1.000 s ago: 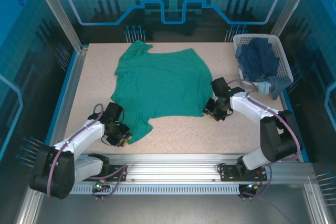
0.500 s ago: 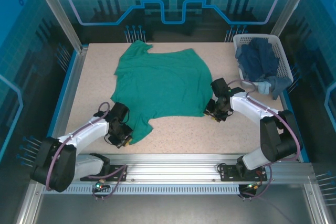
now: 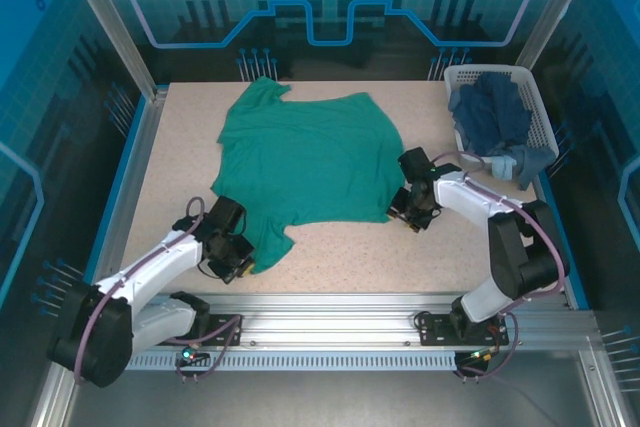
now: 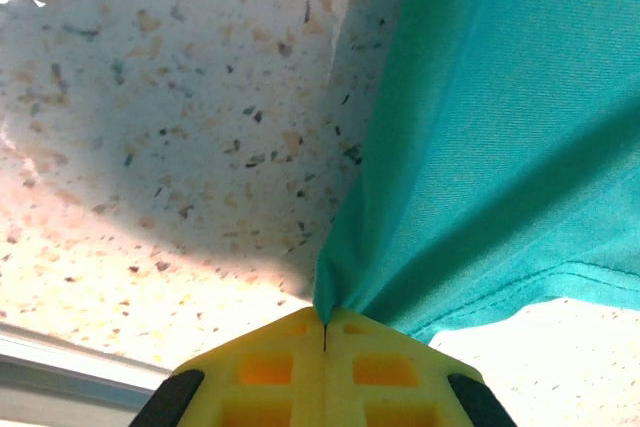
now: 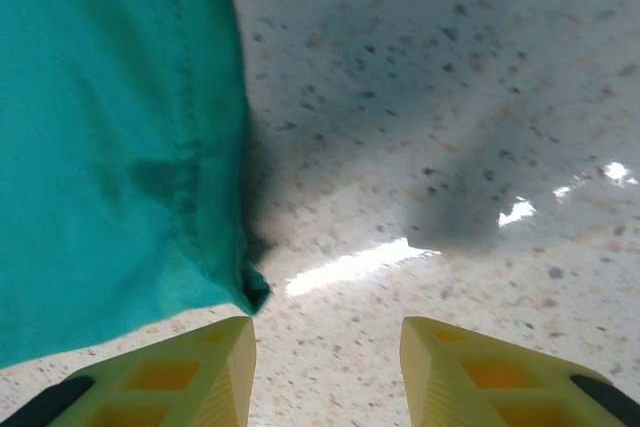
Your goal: Fold and stack the t-shirts
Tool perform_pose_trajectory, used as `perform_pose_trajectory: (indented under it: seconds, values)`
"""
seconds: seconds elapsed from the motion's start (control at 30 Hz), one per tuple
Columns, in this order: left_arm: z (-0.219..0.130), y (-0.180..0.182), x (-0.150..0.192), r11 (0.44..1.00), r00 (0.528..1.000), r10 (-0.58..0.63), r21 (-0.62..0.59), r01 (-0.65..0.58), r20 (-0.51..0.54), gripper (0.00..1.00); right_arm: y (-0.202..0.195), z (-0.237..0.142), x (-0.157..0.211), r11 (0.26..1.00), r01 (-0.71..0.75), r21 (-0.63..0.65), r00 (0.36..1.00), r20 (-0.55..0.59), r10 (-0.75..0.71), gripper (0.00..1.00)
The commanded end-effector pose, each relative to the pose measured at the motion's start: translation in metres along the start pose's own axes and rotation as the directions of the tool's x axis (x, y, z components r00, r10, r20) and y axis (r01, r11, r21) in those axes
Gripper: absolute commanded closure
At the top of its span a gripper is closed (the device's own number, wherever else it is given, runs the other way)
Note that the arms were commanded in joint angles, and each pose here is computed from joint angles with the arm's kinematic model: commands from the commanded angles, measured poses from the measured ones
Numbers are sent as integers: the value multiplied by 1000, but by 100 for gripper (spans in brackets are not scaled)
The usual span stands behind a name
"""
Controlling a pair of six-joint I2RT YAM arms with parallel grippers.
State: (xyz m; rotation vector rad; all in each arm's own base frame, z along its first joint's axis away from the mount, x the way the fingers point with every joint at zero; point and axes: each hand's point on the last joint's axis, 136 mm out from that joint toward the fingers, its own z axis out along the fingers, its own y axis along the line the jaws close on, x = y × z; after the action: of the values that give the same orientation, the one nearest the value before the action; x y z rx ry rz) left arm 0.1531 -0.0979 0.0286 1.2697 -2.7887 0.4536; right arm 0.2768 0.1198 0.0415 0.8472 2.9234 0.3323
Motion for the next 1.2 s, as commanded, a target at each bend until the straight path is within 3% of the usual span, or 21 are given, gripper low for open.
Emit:
perform_pose_trajectory:
  seconds: [0.0, 0.3, 0.43, 0.63, 0.83, 1.0, 1.17]
  values:
    - [-7, 9, 10, 999, 999, -15, -29, 14, -32, 100, 22, 0, -1, 999, 12, -38, 1000, -1, -12, 57]
    - [-8, 13, 12, 999, 999, -16, -30, 15, -38, 100, 13, 18, 4, 997, -21, 72, 998, -58, 26, 63]
    - [-7, 13, 15, 999, 999, -22, -26, 21, -50, 100, 17, 26, 2, 998, -16, 64, 998, -59, 19, 64]
    - [-13, 16, 18, 999, 998, -27, -30, 26, -53, 100, 23, 33, -3, 998, -14, 60, 998, -54, 18, 82]
    - [-20, 25, 27, 998, 996, -47, -42, 43, -79, 100, -4, 21, 5, 988, -3, 155, 999, -41, 9, 100]
    - [-23, 37, 38, 996, 992, -56, -69, 48, -110, 100, -27, 12, 20, 978, 35, 207, 997, -75, -19, 100]
    - [-21, 32, 49, 999, 990, -52, -16, 50, -131, 100, -38, 5, 38, 973, 77, 215, 992, -117, -53, 100]
